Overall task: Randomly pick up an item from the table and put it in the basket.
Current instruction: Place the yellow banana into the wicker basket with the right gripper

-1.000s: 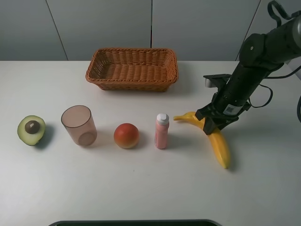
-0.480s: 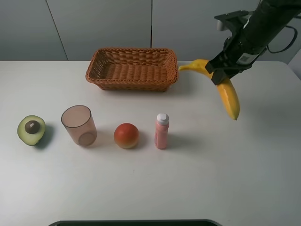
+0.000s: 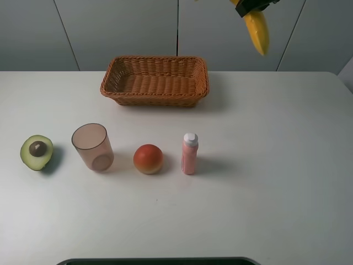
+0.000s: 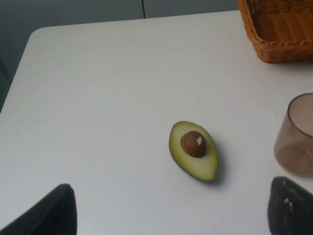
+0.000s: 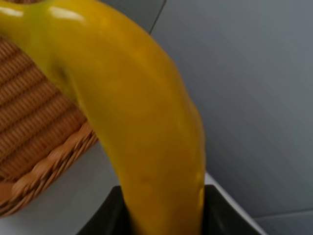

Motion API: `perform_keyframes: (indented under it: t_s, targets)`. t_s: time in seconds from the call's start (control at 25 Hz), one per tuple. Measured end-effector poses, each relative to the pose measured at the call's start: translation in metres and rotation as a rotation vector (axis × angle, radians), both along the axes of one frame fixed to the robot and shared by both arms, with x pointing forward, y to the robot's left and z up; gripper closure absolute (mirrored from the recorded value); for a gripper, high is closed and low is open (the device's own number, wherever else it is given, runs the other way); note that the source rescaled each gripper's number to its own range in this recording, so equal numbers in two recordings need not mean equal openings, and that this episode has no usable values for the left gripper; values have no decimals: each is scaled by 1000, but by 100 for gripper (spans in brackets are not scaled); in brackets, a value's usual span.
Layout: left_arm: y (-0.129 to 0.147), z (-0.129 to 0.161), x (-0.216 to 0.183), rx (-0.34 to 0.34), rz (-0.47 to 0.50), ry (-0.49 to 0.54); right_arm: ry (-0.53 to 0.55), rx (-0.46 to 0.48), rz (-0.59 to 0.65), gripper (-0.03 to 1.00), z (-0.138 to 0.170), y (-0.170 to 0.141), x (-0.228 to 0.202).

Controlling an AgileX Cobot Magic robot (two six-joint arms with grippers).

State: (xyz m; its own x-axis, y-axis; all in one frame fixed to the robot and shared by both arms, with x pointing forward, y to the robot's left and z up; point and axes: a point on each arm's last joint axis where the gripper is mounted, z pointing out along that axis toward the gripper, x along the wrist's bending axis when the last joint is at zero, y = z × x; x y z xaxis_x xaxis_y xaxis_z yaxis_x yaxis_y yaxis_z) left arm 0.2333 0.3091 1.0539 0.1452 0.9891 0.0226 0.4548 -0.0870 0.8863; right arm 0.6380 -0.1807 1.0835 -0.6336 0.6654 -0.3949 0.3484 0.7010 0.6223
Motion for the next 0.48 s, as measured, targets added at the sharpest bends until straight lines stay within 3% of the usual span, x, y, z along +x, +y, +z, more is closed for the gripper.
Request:
perform_keyframes:
  t_s: [0.2,0.48]
  targets:
    - [0,0,0,0,0,0,-106,-75,176,95,-14,50,22]
    - [0,0,0,0,0,0,-64,-101,288,95,-75,113,52]
